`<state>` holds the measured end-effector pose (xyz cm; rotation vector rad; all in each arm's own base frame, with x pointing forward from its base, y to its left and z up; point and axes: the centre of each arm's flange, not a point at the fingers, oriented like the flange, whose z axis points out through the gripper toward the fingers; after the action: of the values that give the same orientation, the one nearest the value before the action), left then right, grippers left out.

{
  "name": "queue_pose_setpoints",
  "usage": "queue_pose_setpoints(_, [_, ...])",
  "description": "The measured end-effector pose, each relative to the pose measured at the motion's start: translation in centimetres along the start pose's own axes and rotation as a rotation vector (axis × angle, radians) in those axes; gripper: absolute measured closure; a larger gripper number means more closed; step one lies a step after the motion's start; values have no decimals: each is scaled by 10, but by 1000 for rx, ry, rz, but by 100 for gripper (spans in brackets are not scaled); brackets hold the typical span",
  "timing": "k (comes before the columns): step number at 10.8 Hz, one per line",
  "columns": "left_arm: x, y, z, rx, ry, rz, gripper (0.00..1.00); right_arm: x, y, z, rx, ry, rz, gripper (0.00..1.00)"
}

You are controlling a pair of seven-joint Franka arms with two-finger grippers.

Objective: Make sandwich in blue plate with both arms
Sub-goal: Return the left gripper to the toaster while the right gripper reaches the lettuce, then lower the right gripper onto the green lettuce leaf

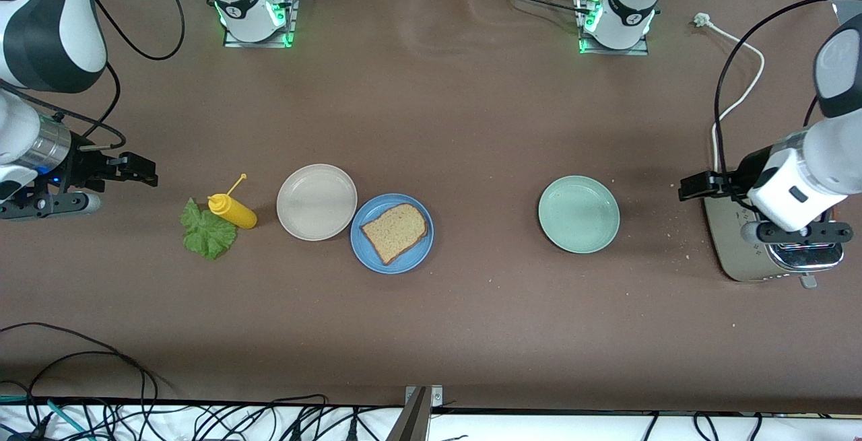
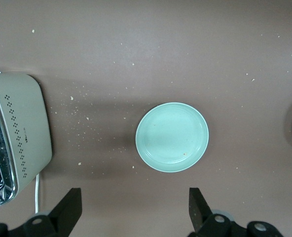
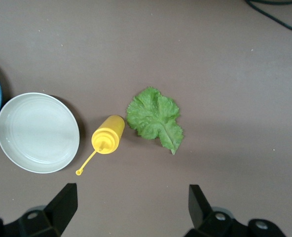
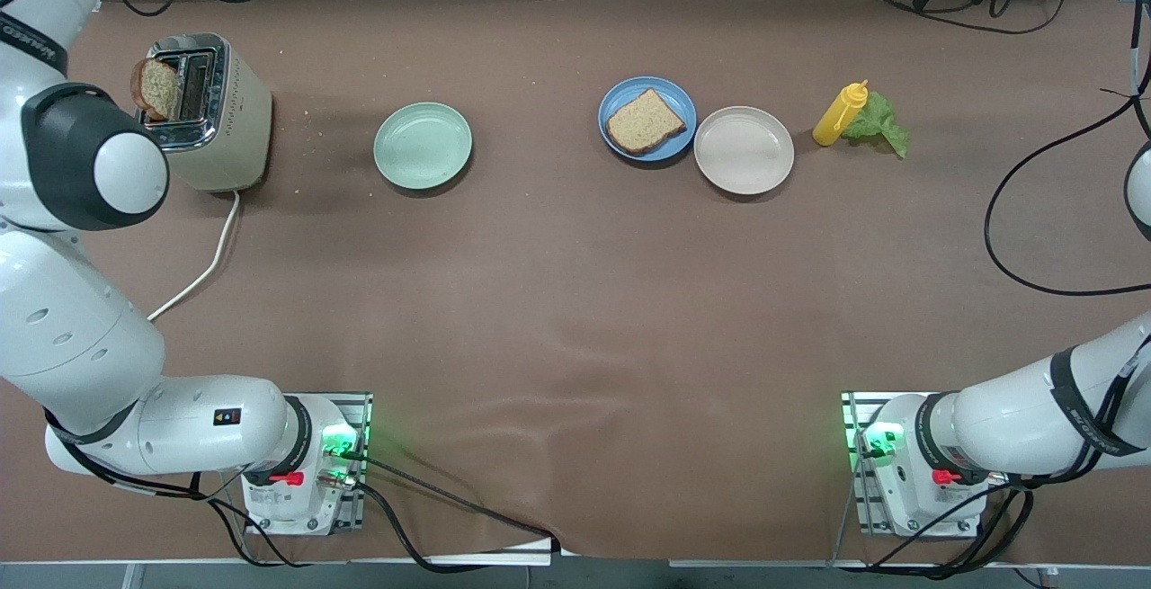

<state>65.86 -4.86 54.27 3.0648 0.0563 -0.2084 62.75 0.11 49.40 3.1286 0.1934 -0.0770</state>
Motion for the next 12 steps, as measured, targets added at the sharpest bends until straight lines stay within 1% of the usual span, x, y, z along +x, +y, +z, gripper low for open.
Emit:
queue_pose_setpoints(3, [-13, 9, 0, 5, -10, 16, 2, 7, 11, 32, 2, -51, 8, 0])
queue_pose_setpoints(5, [-23, 15, 3, 17, 12, 19, 2, 10, 16, 60, 2, -61, -2, 0])
queue_pose_setpoints(7, [-34, 12, 0, 30, 36, 6, 0, 4, 42, 98, 4, -56, -24, 0])
queue_pose_setpoints(9, [-46, 20, -5, 42, 43, -5, 0, -8, 70, 141, -1, -22, -63, 0])
queue_pose_setpoints(10, [-53, 24, -7, 46, 44, -8, 1, -14, 74, 159, -3, -14, -74, 0])
queue_pose_setpoints(12, [-58, 21, -6, 47, 63, -17, 0, -17, 69, 189, -3, -19, -84, 0])
